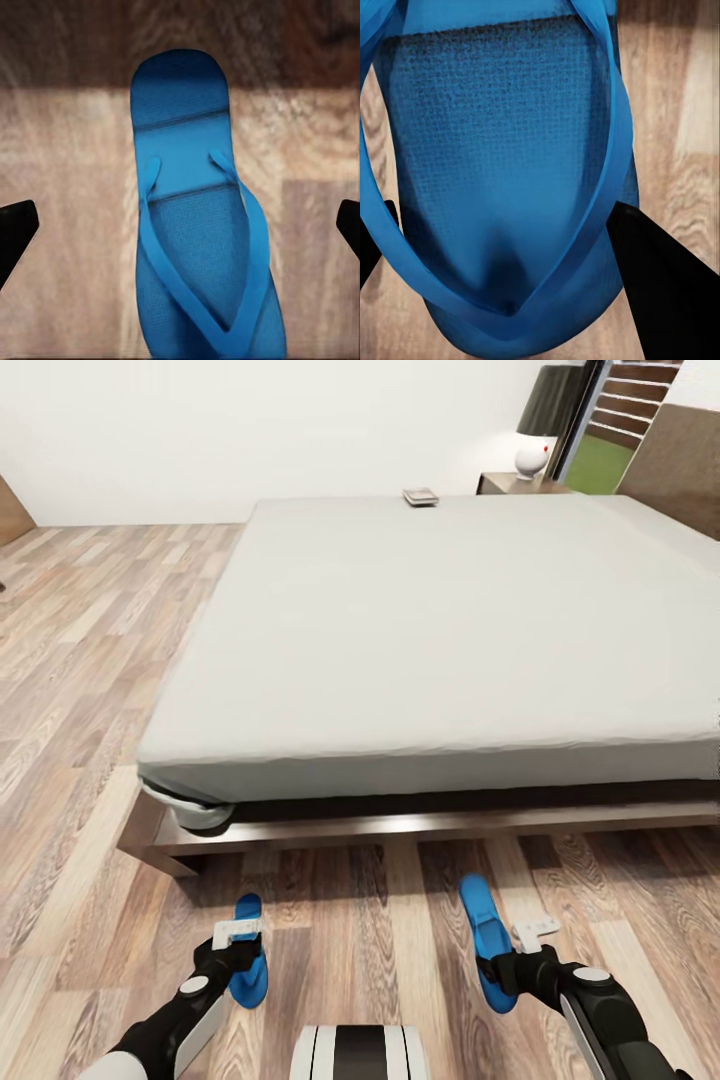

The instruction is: In the bedroom, move the book from the bed onto either nightstand, and place the two sandals side by side next to the bed.

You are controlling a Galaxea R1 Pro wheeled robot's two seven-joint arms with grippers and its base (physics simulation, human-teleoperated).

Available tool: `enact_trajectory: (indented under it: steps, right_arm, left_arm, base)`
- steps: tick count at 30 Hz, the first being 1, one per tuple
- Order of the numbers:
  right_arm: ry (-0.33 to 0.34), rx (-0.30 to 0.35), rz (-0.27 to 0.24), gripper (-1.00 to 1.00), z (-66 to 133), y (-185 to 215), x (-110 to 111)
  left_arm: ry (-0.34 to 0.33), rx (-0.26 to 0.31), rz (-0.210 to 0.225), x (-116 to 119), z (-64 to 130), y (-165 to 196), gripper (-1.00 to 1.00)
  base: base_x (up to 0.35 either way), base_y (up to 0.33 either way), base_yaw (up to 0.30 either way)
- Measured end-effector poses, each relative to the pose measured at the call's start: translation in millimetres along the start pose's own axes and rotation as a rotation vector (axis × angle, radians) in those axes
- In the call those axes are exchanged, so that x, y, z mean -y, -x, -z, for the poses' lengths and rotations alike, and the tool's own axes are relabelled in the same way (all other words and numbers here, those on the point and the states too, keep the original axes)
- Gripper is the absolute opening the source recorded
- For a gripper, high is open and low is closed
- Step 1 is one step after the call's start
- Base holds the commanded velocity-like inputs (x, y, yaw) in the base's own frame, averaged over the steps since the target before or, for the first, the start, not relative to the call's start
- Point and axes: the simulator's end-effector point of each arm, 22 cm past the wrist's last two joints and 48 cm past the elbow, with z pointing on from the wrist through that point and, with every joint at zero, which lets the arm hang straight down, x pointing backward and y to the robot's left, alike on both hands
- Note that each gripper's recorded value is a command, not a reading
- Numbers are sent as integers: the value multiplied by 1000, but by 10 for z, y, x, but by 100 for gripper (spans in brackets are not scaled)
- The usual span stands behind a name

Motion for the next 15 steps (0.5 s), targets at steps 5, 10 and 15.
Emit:
enact_trajectory:
  steps: [5,10,15]
  right_arm:
    - [-6,20,-1,-100,63,70,21]
    - [-10,35,0,-100,118,122,30]
    - [-14,48,0,-100,171,165,40]
  left_arm:
    - [29,5,4,-260,28,50,100]
    - [33,16,53,-467,62,142,100]
    - [36,35,66,-567,105,252,100]
  base:
    - [0,0,0]
    - [0,0,0]
    - [0,0,0]
